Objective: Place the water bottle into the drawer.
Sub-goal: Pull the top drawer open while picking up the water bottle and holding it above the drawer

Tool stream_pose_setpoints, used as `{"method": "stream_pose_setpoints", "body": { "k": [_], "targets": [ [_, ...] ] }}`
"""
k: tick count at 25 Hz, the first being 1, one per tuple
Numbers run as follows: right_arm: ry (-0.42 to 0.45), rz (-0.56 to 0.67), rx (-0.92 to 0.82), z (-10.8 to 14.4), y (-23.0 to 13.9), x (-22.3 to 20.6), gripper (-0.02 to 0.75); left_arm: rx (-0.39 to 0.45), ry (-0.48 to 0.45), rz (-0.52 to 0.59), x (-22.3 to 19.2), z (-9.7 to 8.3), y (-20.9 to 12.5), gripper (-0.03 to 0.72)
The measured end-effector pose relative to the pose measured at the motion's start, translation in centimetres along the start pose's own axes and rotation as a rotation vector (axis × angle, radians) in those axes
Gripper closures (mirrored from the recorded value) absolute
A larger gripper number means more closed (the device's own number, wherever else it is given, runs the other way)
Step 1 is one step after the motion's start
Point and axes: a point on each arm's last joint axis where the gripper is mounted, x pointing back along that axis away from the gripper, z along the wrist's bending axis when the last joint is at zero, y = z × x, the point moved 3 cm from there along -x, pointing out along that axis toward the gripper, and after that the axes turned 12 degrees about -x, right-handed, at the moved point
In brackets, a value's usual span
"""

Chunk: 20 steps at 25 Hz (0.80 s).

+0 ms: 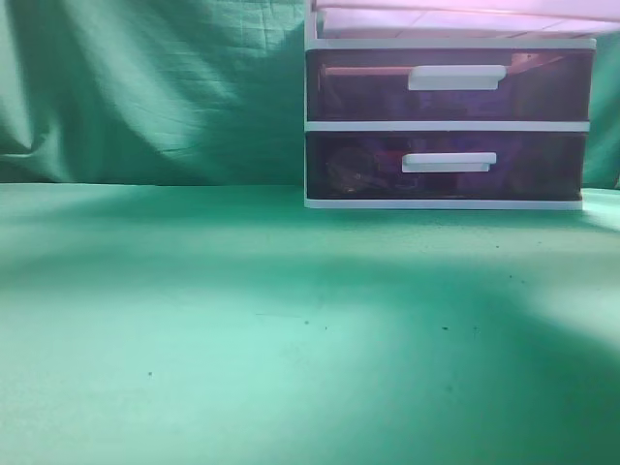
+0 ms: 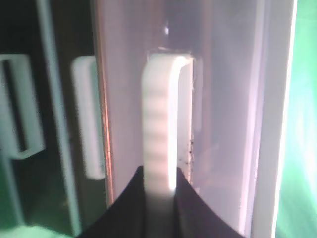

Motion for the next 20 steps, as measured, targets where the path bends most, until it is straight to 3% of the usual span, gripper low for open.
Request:
{"method": "stream_pose_setpoints", "body": {
  "k": [9, 17, 20],
  "targets": [
    [0.074, -0.072, -0.013, 3.5, -0.5, 8.1, 0.659, 0.013, -0.007, -0.004, 0.0, -0.1, 0.0, 0.393],
    [0.106, -0.084, -0.041, 4.8, -0.4, 8.9, 0.659, 0.061, -0.049, -0.034, 0.0, -0.6, 0.4, 0.393],
    [0.108, -0.086, -0.027, 4.9, -0.4, 9.0, 0.659, 0.012, -0.120, -0.068, -0.3, -1.6, 0.9, 0.393]
  ]
}}
